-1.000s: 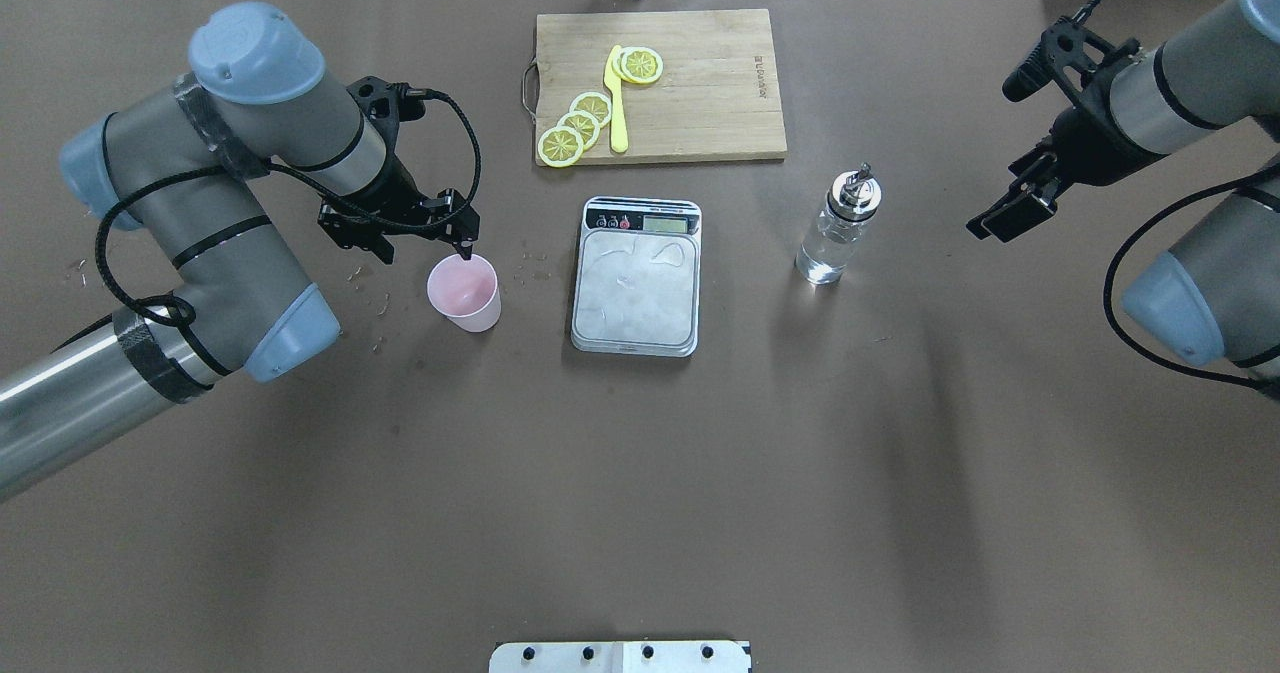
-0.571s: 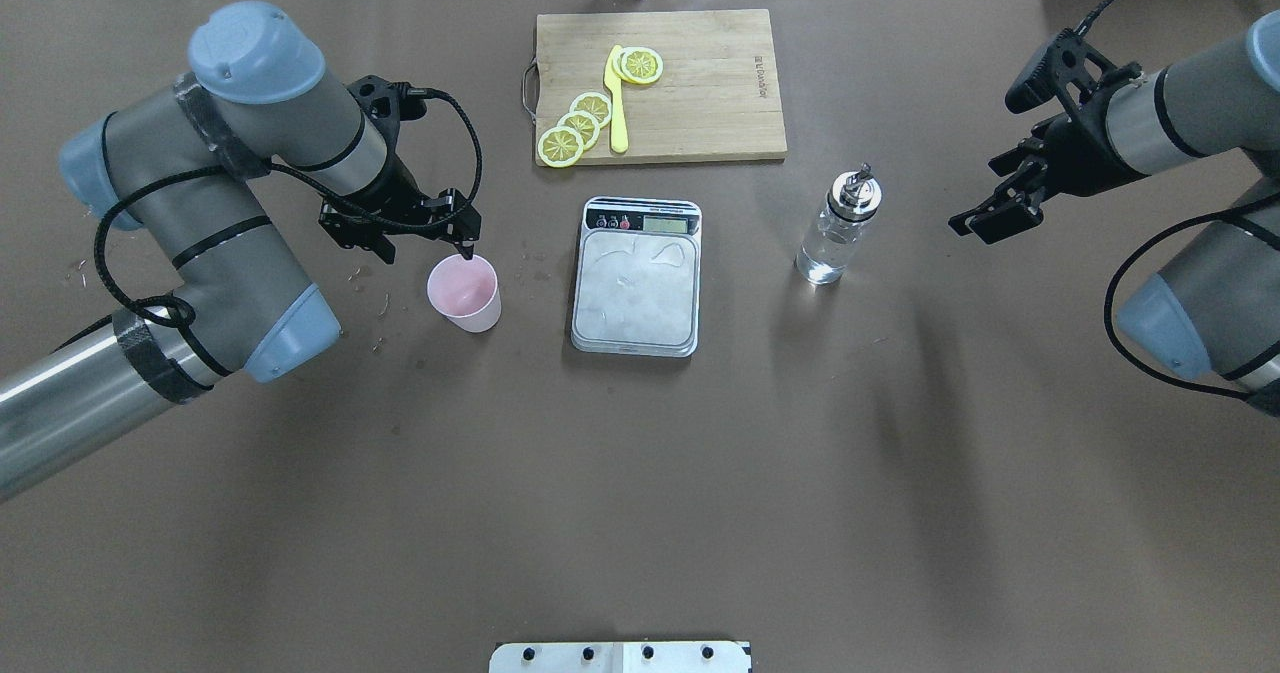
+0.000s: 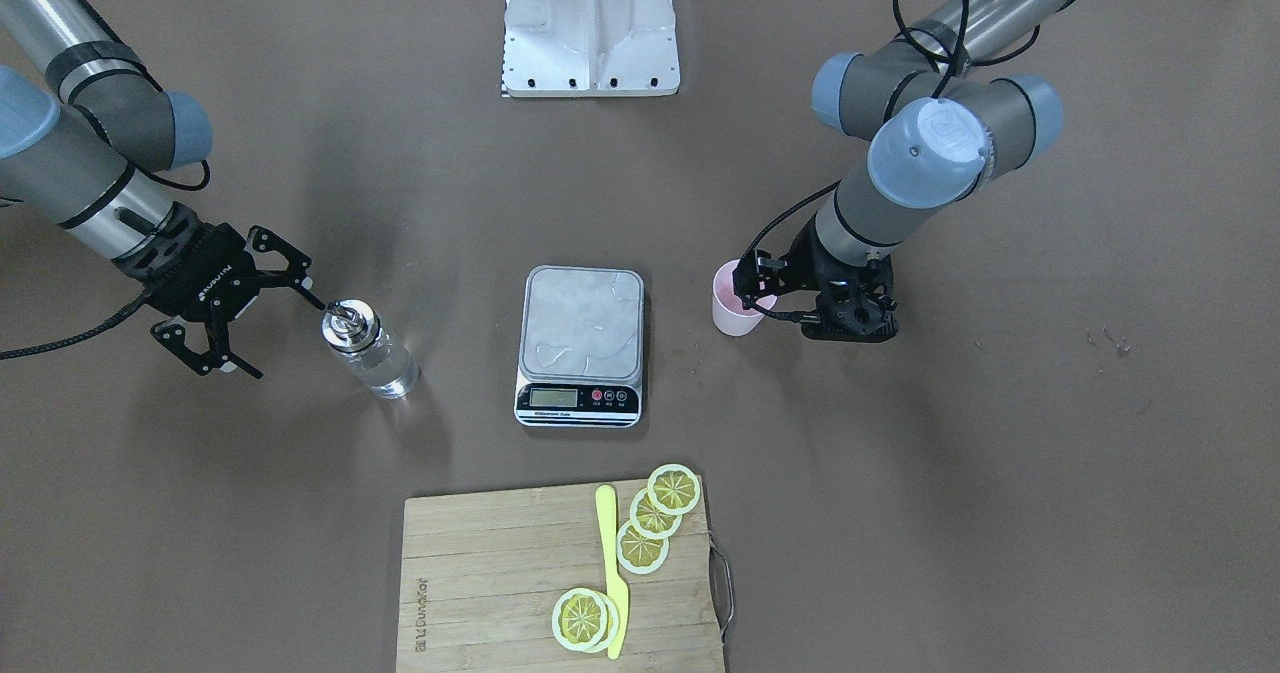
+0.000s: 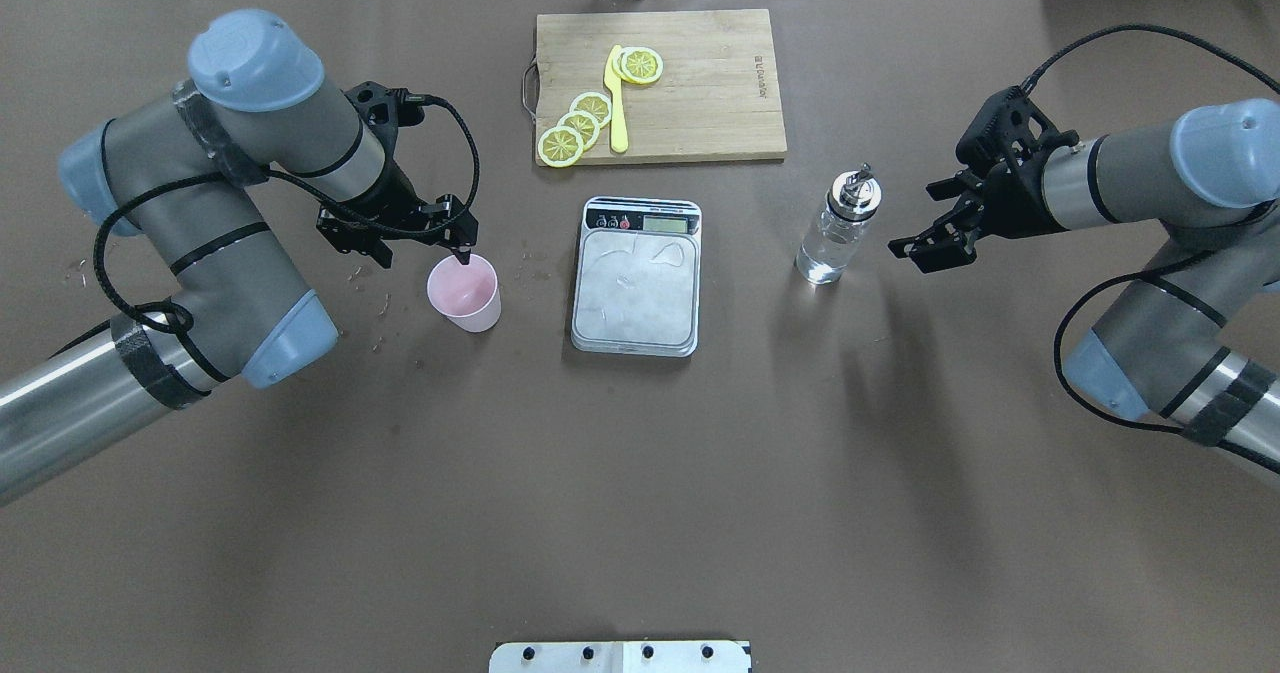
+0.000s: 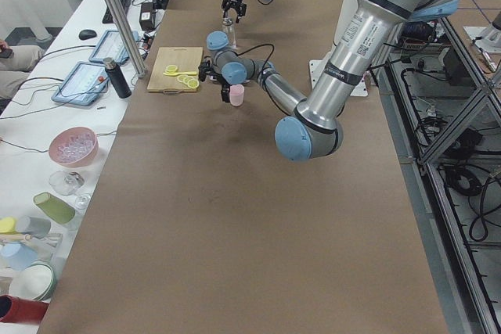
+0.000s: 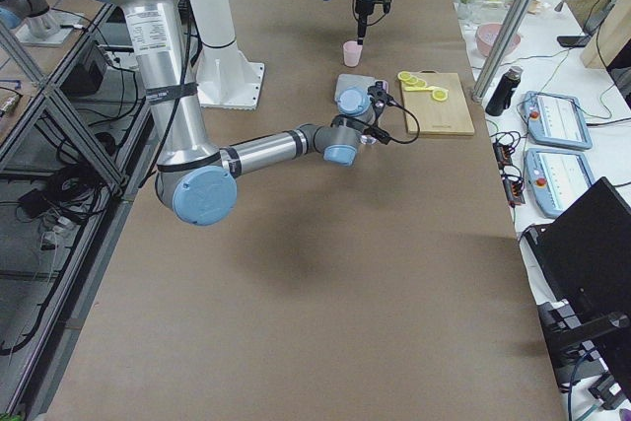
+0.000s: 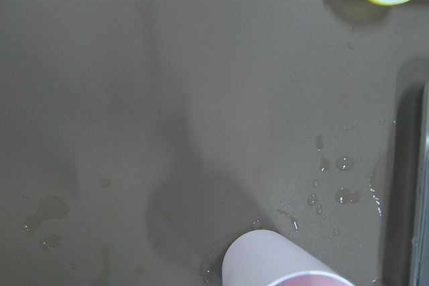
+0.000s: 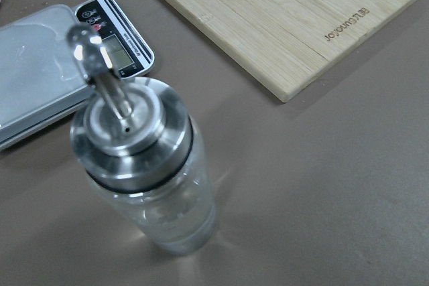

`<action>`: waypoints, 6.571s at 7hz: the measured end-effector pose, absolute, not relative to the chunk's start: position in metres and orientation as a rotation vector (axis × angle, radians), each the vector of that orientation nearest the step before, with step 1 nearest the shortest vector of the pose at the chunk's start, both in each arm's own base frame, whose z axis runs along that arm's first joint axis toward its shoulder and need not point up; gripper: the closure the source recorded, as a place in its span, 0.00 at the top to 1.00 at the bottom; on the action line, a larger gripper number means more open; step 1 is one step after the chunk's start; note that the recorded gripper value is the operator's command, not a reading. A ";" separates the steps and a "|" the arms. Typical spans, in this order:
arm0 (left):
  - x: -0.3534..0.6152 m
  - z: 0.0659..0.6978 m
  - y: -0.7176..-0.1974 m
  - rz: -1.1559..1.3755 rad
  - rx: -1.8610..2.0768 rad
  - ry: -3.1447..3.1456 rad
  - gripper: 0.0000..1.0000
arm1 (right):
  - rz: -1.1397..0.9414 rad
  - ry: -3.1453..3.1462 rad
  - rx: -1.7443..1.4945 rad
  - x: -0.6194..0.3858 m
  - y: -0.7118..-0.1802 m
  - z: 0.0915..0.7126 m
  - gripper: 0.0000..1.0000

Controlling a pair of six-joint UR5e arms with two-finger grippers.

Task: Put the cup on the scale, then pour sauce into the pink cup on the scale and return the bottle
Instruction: 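Grasp the pink cup with the left gripper while the right gripper grasps the glass bottle, then carry the pink cup onto the scale with the left gripper, then release the cup and withdraw the left gripper while the right gripper lifts the bottle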

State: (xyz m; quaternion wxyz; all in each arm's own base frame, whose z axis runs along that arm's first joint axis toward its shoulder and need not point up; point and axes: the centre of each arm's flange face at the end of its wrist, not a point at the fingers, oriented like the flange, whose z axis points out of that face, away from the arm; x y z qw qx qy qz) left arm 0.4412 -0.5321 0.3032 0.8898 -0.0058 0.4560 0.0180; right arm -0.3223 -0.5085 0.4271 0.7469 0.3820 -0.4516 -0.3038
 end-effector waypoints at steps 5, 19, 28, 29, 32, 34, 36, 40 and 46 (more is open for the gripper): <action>0.469 0.312 -0.512 0.063 0.012 0.907 0.55 | -0.642 -0.974 0.894 -0.332 -0.517 0.406 1.00; 0.470 0.275 -0.506 0.081 0.045 0.951 0.00 | -0.683 -1.011 0.901 -0.374 -0.487 0.419 1.00; 0.529 0.190 -0.481 -0.005 0.075 0.993 0.00 | -0.636 -0.970 0.975 -0.386 -0.496 0.403 1.00; 0.537 0.185 -0.478 -0.008 0.076 0.993 0.00 | -0.624 -0.975 0.974 -0.388 -0.498 0.400 1.00; 0.551 0.174 -0.481 -0.018 0.074 0.987 0.00 | -0.587 -0.983 0.965 -0.393 -0.503 0.396 0.99; 0.553 0.174 -0.482 -0.020 0.075 0.984 0.00 | -0.580 -0.976 0.960 -0.394 -0.504 0.400 0.63; 0.554 0.172 -0.482 -0.020 0.075 0.986 0.00 | -0.565 -0.980 0.949 -0.395 -0.505 0.401 0.39; 0.561 0.160 -0.484 -0.022 0.073 0.992 0.00 | -0.524 -0.999 0.920 -0.395 -0.506 0.402 0.00; 0.562 0.156 -0.490 -0.026 0.078 0.995 0.12 | -0.335 -1.116 0.843 -0.409 -0.512 0.365 0.00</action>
